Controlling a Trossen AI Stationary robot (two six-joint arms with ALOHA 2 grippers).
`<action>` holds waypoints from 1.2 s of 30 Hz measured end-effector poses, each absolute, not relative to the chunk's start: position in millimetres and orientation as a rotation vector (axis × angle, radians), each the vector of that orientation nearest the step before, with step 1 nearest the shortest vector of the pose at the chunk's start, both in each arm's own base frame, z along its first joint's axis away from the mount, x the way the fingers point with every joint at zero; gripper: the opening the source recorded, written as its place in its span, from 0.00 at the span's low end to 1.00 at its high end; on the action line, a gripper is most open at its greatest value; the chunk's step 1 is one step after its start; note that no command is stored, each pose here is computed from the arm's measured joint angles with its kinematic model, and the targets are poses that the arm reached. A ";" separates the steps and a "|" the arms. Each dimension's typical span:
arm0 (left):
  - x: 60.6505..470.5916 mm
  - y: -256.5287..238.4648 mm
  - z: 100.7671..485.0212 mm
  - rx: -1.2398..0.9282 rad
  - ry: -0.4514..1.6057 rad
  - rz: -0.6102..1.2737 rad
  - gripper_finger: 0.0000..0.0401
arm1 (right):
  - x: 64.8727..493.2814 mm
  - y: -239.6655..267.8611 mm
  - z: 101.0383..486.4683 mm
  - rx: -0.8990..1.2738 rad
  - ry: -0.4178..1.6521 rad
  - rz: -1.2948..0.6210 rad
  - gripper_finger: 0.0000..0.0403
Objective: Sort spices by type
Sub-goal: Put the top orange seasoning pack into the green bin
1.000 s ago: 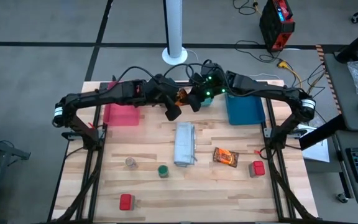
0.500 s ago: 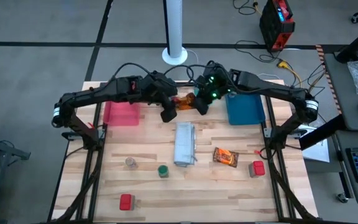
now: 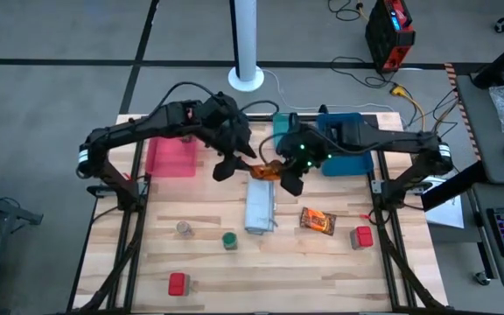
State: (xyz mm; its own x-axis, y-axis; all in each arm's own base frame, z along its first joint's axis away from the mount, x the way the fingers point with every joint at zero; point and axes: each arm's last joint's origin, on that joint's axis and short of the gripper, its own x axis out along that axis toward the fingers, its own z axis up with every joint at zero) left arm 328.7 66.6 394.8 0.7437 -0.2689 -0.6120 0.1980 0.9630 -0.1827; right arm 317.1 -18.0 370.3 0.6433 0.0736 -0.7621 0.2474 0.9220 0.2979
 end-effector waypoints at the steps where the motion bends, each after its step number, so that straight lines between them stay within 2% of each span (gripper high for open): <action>1: 330.4 67.2 392.9 -0.112 0.686 -0.281 0.48 | 317.2 -15.0 371.1 0.414 0.869 -0.115 0.02; 13: 357.6 75.2 360.8 -0.106 0.749 -0.307 0.48 | 317.3 4.6 379.1 0.440 0.846 -0.138 0.02; 20: 363.2 75.7 354.3 -0.077 0.745 -0.355 0.47 | 317.3 3.7 383.0 0.305 0.821 -0.169 0.02; 24: 362.6 75.9 354.7 -0.073 0.748 -0.342 0.38 | 316.5 0.9 383.9 0.205 0.820 -0.156 0.02; 30: 355.5 74.6 363.8 -0.125 0.740 -0.310 0.09 | 309.6 -14.4 391.1 0.195 0.793 -0.159 0.02; 34: 353.5 74.5 366.8 -0.201 0.745 -0.268 0.08 | 307.6 -27.6 392.8 0.167 0.788 -0.138 0.02; 36: 353.2 75.4 367.2 -0.232 0.754 -0.221 0.13 | 306.8 -35.6 392.7 0.150 0.789 -0.130 0.02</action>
